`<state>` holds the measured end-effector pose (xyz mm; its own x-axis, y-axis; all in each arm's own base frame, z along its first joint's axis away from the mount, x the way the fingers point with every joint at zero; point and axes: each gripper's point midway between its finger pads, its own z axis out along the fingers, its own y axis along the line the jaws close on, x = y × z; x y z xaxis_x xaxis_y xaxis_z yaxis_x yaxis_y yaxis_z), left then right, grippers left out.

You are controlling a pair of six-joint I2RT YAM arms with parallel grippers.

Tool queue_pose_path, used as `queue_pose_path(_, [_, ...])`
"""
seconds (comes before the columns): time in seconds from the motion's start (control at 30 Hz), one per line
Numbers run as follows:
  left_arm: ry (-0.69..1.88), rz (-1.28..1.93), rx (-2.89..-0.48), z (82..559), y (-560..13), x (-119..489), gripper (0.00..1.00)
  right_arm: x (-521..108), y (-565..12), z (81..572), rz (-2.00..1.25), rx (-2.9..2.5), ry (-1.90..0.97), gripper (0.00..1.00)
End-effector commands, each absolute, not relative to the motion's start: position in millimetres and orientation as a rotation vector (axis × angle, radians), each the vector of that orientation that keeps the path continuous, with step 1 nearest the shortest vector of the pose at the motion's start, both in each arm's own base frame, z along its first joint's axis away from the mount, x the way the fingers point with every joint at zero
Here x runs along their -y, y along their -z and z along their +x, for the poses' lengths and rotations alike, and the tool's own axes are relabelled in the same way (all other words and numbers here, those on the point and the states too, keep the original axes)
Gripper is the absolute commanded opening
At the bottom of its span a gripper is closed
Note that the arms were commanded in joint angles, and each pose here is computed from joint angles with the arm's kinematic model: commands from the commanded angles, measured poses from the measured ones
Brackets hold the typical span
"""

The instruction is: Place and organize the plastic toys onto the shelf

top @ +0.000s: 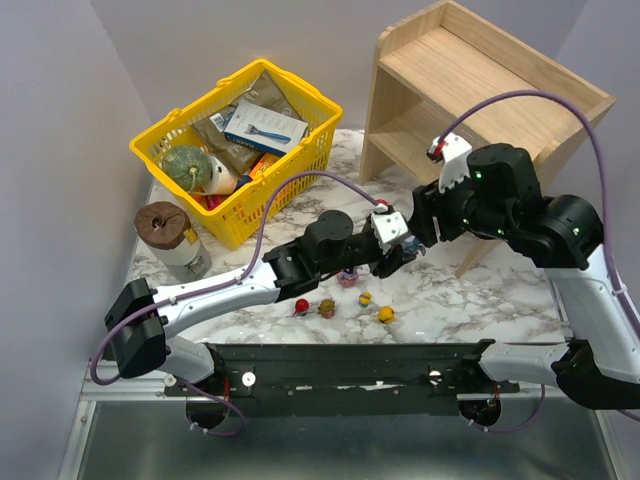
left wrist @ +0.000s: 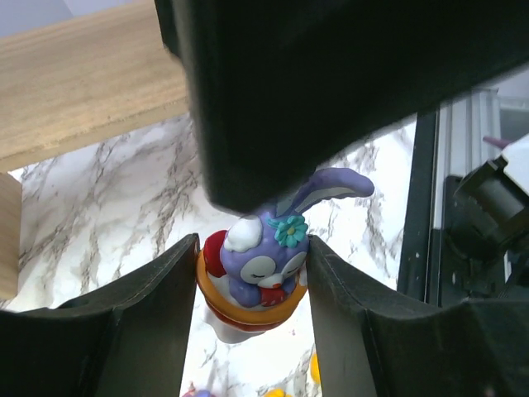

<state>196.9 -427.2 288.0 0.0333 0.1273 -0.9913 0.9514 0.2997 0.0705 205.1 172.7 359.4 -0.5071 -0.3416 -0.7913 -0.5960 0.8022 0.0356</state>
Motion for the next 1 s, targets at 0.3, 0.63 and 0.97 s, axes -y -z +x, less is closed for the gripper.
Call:
queue_pose_path(0.3, [1.134, 0.713, -1.345, 239.9, -354.3, 471.8, 0.00, -128.6, -509.2, 213.9, -0.208, -1.614, -0.458, 0.77])
queue_pose_path(0.63, [1.171, 0.633, -1.353, 282.2, -358.6, 530.9, 0.00, -131.1, -506.1, 203.1, -0.178, -1.609, -0.546, 0.77])
queue_pose_path(0.97, [1.154, 0.672, -1.387, 307.0, -334.1, 575.7, 0.00, -120.6, -500.5, 198.1, -0.172, -1.620, -0.512, 0.77])
